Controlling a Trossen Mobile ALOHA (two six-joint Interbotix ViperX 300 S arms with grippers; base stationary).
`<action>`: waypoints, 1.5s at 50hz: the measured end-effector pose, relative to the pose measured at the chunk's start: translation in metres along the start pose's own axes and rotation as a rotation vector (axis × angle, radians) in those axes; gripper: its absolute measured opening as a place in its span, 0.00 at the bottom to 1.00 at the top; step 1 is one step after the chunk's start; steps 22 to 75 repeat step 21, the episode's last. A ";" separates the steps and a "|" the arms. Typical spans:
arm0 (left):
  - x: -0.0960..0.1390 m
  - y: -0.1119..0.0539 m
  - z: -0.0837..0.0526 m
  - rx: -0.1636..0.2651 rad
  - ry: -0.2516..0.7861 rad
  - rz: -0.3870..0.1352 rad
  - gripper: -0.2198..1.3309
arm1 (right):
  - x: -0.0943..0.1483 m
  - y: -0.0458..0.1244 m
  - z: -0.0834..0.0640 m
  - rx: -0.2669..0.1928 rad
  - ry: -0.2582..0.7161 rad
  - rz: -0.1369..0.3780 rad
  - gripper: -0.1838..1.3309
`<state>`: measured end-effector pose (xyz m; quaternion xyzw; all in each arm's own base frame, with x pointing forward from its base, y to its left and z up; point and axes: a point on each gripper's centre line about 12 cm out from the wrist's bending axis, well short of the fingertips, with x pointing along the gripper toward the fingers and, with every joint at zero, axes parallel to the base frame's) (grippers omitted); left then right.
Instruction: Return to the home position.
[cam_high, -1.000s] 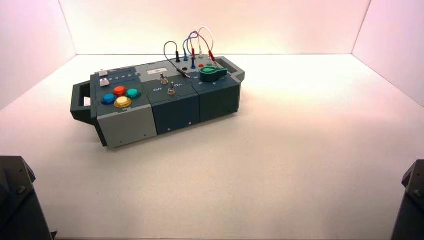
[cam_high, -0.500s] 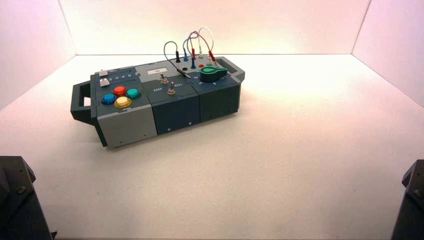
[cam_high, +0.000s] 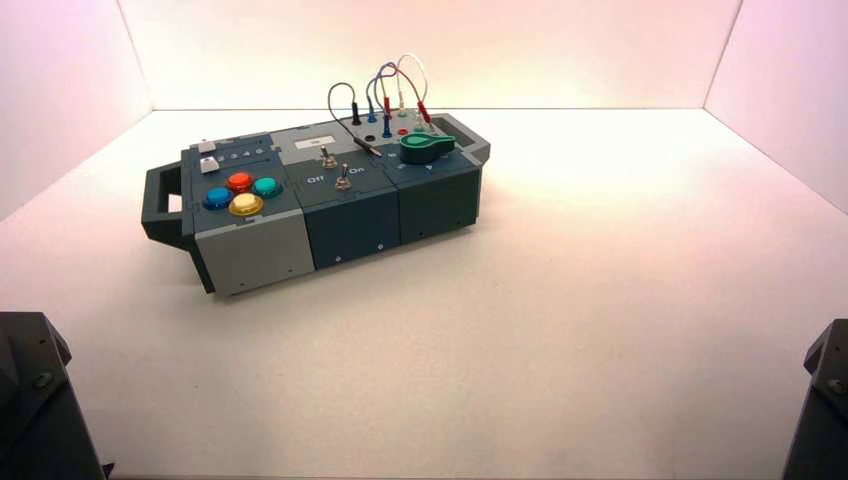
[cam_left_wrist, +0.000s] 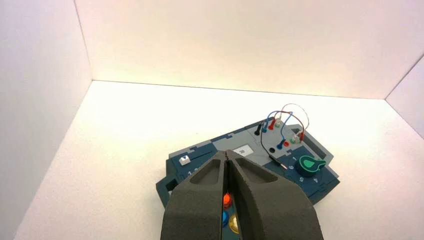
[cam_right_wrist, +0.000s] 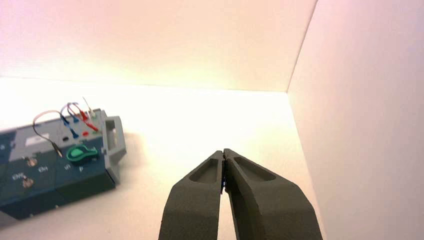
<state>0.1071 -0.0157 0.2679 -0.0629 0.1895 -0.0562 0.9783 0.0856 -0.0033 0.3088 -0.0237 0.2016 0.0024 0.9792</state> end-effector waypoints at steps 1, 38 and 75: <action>0.000 0.000 -0.001 0.000 0.002 0.000 0.04 | 0.001 0.000 -0.001 -0.002 0.001 -0.004 0.03; -0.003 0.001 -0.001 -0.002 -0.017 0.008 0.04 | 0.005 -0.001 -0.013 -0.012 -0.009 -0.015 0.03; -0.003 0.001 -0.001 -0.002 -0.017 0.008 0.04 | 0.005 -0.001 -0.013 -0.012 -0.009 -0.015 0.03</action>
